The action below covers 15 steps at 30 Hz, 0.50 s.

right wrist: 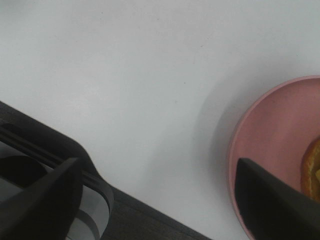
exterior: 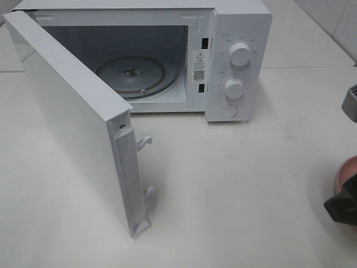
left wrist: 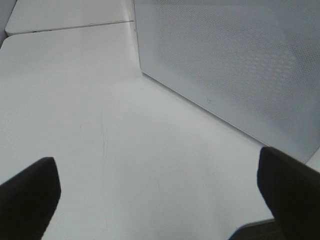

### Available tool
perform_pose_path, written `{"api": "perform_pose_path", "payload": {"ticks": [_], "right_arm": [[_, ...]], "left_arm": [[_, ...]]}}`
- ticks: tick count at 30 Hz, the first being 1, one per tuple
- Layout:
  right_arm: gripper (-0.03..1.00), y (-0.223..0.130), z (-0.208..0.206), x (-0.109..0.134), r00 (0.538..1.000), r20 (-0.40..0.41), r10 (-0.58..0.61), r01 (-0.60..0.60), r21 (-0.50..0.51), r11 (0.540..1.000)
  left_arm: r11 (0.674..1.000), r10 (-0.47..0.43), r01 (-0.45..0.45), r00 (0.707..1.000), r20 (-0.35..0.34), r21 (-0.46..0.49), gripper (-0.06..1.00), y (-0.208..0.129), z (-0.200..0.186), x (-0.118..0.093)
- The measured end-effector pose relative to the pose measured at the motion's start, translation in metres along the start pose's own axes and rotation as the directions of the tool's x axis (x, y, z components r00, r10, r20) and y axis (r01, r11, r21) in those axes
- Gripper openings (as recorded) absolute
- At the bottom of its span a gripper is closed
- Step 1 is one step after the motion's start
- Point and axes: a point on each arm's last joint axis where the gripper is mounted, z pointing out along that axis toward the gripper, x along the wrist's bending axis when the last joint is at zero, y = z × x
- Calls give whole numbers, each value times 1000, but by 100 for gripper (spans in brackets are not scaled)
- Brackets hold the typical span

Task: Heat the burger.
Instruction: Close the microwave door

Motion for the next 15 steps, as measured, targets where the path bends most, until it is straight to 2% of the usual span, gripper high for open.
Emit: {"api": "perform_pose_path", "payload": {"ticks": [8,15], "right_arm": [[81,-15,-14,-4,1000,-1,-8,8,18,1000],[80,-36,-38,-11,999,-23,22,-23,-81,996]], "left_arm": [[1000,0,0,1000,0,0,99,0,0,0],[1000,0,0,1000,0,0,99,0,0,0]]}}
